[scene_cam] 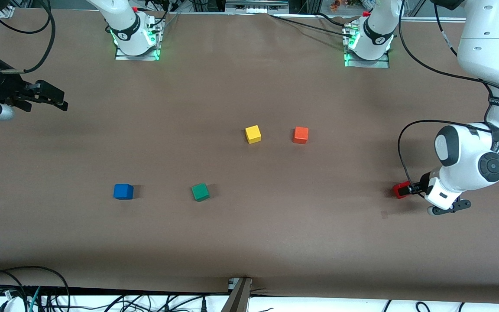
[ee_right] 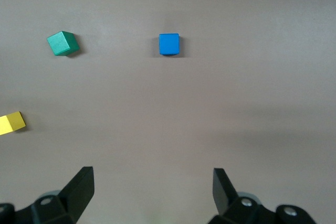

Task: Pass red block to right arm, stack on blue
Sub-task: 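Close the left gripper on the red cube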

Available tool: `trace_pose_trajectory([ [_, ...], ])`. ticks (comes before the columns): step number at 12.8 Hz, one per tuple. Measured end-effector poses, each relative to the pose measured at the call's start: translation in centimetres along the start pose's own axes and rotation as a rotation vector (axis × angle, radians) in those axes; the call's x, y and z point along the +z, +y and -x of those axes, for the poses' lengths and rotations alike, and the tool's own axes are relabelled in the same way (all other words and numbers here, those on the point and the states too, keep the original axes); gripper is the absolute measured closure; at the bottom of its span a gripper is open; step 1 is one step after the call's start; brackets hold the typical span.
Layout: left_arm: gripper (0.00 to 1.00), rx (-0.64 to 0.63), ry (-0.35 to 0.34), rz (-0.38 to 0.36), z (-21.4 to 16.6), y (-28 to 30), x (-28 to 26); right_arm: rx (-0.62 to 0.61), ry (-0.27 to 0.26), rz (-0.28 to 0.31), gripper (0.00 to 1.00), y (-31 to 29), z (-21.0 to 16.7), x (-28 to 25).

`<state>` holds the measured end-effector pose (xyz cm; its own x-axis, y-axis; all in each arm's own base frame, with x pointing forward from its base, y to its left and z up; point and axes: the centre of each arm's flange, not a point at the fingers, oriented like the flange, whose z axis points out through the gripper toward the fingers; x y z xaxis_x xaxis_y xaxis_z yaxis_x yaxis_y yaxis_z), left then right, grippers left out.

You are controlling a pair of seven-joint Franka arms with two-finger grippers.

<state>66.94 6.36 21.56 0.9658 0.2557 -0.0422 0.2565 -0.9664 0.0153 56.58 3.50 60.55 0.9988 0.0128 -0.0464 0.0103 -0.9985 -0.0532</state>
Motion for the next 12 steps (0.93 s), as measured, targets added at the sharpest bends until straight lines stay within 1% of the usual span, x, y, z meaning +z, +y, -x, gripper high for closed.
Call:
trace_pose_trajectory([
  [4,0.0,-0.017,0.003,0.004,0.9,0.2,1.6,0.0,0.0,0.0,0.0,0.0,0.0,0.0],
  [5,0.04,-0.018,0.003,0.004,1.0,0.2,1.7,0.0,0.0,0.0,0.0,0.0,0.0,0.0],
  [6,0.06,-0.017,0.004,0.004,1.0,0.2,1.7,0.0,0.0,0.0,0.0,0.0,0.0,0.0],
  [9,0.39,-0.016,0.005,0.004,0.9,0.3,1.7,0.0,0.0,0.0,0.0,0.0,0.0,0.0],
  [10,0.44,-0.016,0.007,0.004,0.9,0.3,1.6,0.0,0.0,0.0,0.0,0.0,0.0,0.0],
  [12,0.44,-0.012,0.012,0.006,0.8,0.4,1.5,0.0,0.0,0.0,0.0,0.0,0.0,0.0],
])
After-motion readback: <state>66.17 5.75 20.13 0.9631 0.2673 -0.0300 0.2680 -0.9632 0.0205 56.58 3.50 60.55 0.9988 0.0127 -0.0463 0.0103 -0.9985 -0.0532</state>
